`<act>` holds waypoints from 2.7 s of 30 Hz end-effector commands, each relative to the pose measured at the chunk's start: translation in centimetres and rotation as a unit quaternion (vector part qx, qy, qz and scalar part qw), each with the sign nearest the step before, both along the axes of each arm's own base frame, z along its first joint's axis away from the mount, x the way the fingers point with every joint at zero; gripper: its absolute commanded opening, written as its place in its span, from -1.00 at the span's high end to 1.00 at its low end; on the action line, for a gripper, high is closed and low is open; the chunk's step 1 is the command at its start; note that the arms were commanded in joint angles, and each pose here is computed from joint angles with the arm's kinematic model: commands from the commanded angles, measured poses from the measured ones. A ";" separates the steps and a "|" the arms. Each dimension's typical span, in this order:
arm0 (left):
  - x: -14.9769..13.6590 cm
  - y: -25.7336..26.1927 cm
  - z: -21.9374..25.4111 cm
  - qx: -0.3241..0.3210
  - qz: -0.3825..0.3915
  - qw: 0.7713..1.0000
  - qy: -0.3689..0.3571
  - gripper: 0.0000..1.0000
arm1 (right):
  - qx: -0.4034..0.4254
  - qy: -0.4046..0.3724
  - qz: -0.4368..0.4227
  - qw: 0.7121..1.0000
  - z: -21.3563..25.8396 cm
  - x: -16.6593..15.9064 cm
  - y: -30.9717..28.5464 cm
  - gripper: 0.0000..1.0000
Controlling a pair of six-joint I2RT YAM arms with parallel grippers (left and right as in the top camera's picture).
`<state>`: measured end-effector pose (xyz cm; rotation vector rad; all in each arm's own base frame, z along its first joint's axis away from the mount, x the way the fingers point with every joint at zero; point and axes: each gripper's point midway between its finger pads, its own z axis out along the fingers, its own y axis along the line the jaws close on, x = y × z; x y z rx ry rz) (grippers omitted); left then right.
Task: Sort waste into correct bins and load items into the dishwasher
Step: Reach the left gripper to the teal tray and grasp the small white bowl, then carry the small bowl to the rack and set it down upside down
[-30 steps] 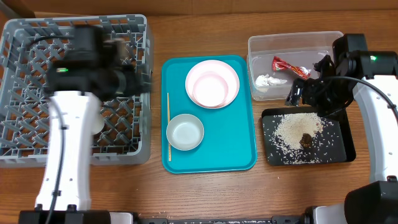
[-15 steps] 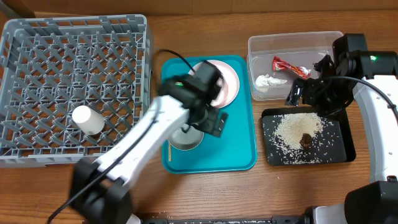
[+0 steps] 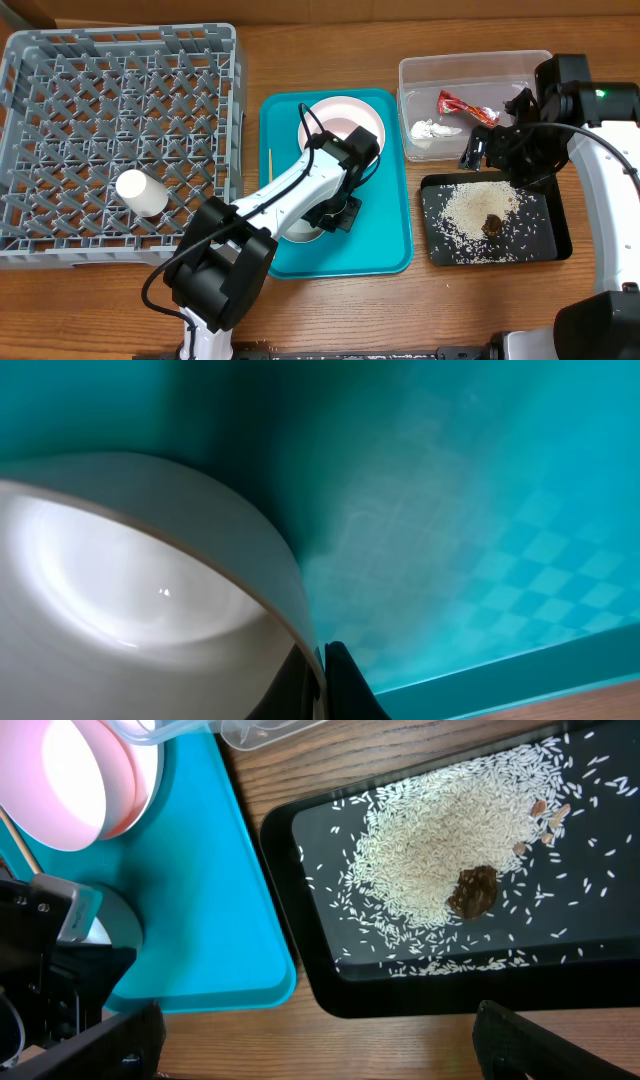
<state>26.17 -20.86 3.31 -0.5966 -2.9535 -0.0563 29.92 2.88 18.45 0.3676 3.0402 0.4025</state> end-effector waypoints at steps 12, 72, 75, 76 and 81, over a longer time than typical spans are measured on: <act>7.2 3.5 18.3 -0.126 0.036 0.968 -0.214 0.92 | 0.001 -0.021 0.002 1.000 1.1 0.0 0.1 -1.00; 13.0 28.4 22.7 -0.519 0.207 0.777 -0.290 -1.00 | 0.001 -0.016 0.002 1.000 1.0 -0.2 0.1 -1.00; 12.3 25.4 24.6 -0.497 0.176 0.798 -0.292 -1.00 | 0.001 -0.016 0.002 1.000 1.0 -0.2 0.1 -1.00; 12.0 23.9 24.9 -0.482 0.164 0.812 -0.286 -1.00 | 0.001 -0.016 0.002 1.000 1.0 -0.2 0.1 -1.00; 11.1 17.0 23.6 -0.388 0.116 0.883 -0.237 -1.00 | 0.001 -0.016 0.002 1.000 1.0 -0.2 0.1 -1.00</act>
